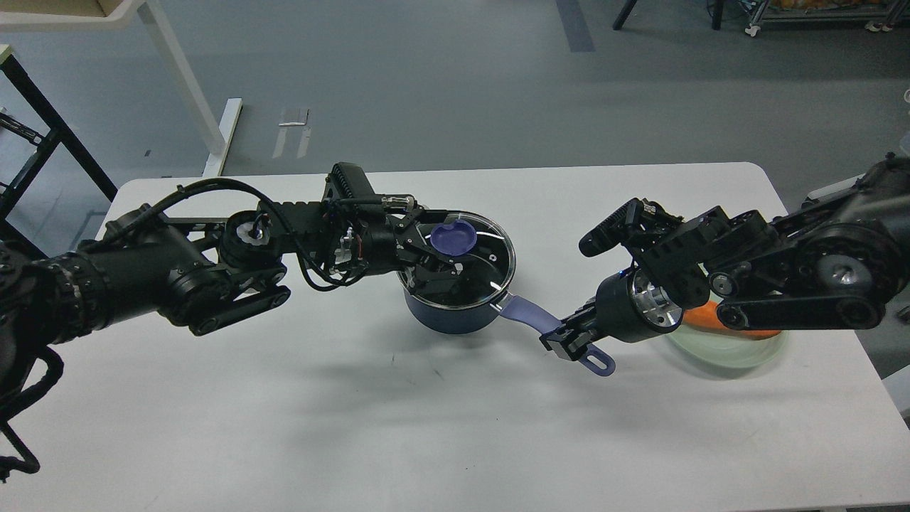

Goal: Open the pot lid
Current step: 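Lower the left gripper onto the purple knob and grasp it, then lift the glass lid off the pan with the left gripper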

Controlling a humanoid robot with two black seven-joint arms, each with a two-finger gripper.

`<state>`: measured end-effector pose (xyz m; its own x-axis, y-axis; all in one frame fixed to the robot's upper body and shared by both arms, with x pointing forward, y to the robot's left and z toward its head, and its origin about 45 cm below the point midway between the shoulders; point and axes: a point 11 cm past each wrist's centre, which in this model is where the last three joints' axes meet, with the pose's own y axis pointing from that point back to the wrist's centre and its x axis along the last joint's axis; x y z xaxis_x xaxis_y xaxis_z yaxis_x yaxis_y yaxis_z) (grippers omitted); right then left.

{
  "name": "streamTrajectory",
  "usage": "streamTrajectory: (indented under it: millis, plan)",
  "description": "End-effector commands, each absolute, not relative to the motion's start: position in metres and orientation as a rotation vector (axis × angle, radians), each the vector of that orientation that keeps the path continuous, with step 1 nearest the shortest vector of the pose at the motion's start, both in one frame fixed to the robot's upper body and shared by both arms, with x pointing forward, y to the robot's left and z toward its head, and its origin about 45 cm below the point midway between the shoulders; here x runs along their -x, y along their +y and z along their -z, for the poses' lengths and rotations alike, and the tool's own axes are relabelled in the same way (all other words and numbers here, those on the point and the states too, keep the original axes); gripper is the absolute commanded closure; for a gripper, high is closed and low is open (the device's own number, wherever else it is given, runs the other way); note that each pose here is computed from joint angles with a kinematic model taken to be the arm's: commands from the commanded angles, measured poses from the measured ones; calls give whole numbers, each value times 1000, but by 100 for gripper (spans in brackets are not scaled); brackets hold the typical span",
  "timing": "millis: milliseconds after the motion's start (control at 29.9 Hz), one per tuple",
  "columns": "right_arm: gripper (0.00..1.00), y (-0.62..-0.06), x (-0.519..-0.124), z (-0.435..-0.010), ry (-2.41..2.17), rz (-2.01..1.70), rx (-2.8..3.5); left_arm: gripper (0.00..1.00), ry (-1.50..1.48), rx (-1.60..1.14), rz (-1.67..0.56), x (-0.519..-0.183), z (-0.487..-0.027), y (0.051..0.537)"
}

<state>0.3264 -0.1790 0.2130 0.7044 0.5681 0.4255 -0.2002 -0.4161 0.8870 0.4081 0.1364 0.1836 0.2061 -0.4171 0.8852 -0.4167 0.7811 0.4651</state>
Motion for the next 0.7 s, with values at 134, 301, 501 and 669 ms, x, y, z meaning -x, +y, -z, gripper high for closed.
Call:
streamTrajectory:
  millis: [134,301,501,669]
  plan:
    - [71,-179,-326,-213,290,-870,-1814,46,-1399,-732,42,-403,-178,139]
    - [71,-180,-325,-211,292,-866,-1815,53,-1396,-732,41,-403,-178,140]
    - [71,-180,-325,-211,291,-864,-1816,57,-1398,-713,35,-405,-185,142]
    - [71,-181,-326,-211,285,-866,-1814,57,-1406,-710,-10,-417,-206,149]
